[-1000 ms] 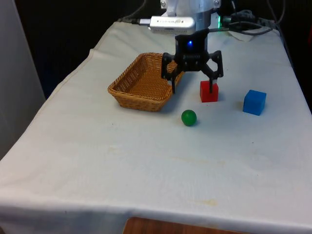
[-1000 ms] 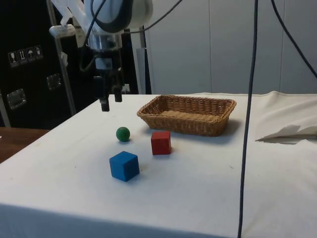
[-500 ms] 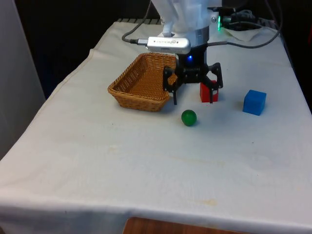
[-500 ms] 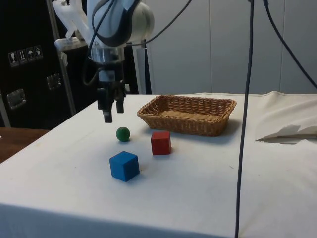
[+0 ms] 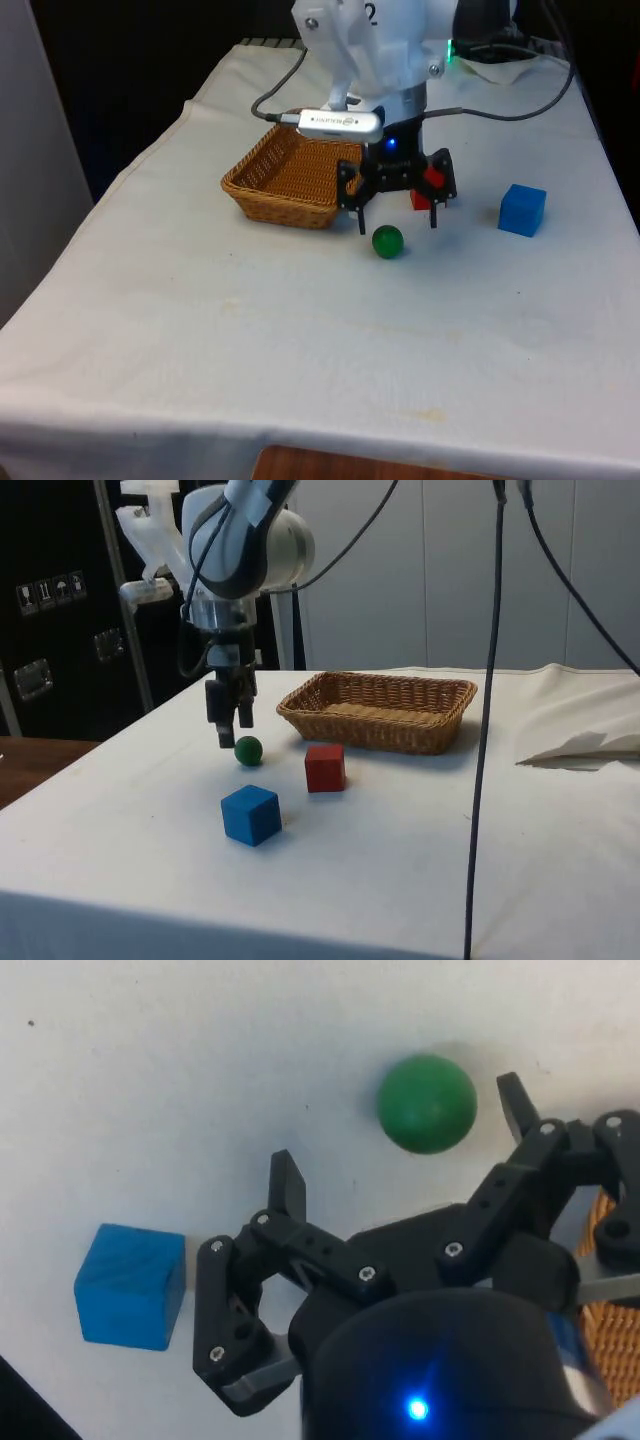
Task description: Place all non-red objects into the basket.
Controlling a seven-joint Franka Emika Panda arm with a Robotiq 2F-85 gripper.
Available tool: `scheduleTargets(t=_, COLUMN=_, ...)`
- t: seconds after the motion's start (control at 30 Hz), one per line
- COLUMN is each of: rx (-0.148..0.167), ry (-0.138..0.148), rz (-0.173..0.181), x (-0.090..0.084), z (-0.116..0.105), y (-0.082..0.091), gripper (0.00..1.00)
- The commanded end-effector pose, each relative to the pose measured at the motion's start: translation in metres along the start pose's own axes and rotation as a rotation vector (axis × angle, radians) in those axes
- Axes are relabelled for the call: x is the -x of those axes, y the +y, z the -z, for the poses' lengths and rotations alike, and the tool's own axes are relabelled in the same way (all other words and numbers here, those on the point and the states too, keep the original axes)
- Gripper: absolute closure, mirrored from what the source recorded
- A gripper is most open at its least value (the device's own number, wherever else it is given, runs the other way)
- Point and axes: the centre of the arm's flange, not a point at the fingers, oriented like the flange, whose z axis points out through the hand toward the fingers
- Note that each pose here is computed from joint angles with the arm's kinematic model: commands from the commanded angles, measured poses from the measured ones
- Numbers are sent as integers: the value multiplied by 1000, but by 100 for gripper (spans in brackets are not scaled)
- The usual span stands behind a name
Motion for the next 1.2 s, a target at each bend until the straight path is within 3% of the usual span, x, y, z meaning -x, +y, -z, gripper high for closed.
scheduleTargets(t=0.0, rx=-11, ry=12, rz=7, x=-1, z=-3, y=0, gripper=0)
scheduleTargets(t=0.03, rx=-3, ry=-1, rz=4, x=0, z=-2, y=1, gripper=0)
scheduleTargets(t=0.07, rx=-13, ry=10, rz=12, x=0, z=-5, y=0, gripper=0)
scheduleTargets(t=0.27, rx=-24, ry=3, rz=44, x=1, z=-15, y=2, gripper=0)
scheduleTargets(t=0.3, rx=-16, ry=-9, rz=42, x=3, z=-14, y=2, gripper=0)
scheduleTargets(t=0.33, rx=-28, ry=0, rz=52, x=1, z=-18, y=2, gripper=0)
scheduleTargets(t=0.57, rx=-26, ry=-15, rz=54, x=2, z=-24, y=5, gripper=0)
scheduleTargets(t=0.87, rx=-10, ry=0, rz=57, x=4, z=-29, y=11, gripper=0)
scheduleTargets(t=0.9, rx=-15, ry=-12, rz=56, x=4, z=-29, y=10, gripper=0)
scheduleTargets(t=0.93, rx=-7, ry=2, rz=57, x=4, z=-29, y=11, gripper=0)
scheduleTargets(t=1.17, rx=0, ry=12, rz=56, x=6, z=-30, y=11, gripper=0)
